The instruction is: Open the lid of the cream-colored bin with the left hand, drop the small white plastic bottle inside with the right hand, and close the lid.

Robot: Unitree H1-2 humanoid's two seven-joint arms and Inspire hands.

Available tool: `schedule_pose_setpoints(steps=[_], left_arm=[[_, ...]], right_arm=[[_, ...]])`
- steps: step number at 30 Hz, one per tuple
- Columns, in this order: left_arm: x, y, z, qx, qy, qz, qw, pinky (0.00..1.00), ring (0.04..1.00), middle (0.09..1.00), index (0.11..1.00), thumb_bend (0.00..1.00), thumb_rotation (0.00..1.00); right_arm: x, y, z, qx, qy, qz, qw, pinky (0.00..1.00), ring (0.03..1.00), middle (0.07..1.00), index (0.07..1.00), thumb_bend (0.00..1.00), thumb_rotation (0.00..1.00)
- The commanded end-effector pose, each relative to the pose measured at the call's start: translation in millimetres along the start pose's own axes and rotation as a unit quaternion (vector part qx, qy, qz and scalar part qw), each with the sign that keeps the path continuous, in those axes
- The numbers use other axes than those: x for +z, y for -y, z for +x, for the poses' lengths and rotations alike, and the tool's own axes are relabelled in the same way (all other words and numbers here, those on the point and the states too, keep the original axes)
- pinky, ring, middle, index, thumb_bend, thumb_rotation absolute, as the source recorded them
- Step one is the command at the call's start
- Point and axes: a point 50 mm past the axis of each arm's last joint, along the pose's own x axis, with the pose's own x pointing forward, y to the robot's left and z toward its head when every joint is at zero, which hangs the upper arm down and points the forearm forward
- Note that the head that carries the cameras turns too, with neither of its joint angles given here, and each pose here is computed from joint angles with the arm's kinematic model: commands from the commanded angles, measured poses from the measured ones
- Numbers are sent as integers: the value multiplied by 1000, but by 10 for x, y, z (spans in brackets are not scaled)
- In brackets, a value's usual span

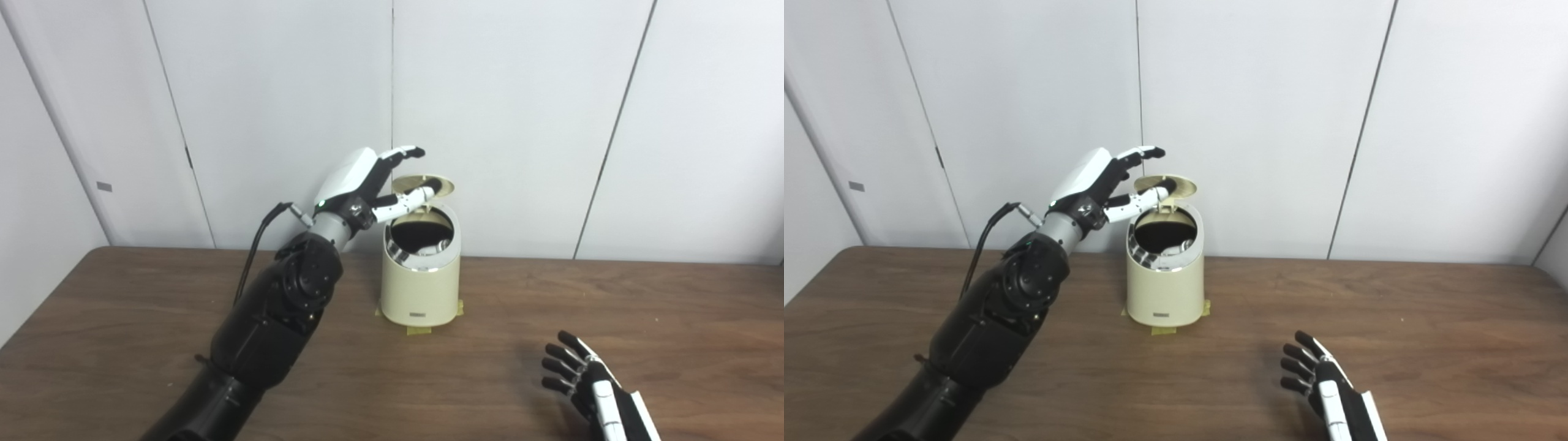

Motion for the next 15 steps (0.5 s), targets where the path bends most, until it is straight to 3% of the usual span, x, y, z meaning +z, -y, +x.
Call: schedule_pose_setpoints(steps=[1,7,10,15], left_arm=[[206,-211,137,10,42,40,998,833,899,897,891,578,764],[236,-144,101,-6,70,141,988,856,893,861,836,590,783],[232,-101,72,-5,79,194,978,765,839,809,786,623,795],[217,-65,48,-10,88,261,961,800,837,784,771,616,801]], right_arm=[[-109,-64,-134,4,-15,5,1000,708,793,807,862,469,961],[-123,-91,-134,10,-19,4,1000,686,788,811,870,445,978],[-130,-96,-127,9,-22,3,1000,672,788,819,872,461,964],[-122,-88,-125,10,-22,-2,1000,668,788,818,876,457,980]])
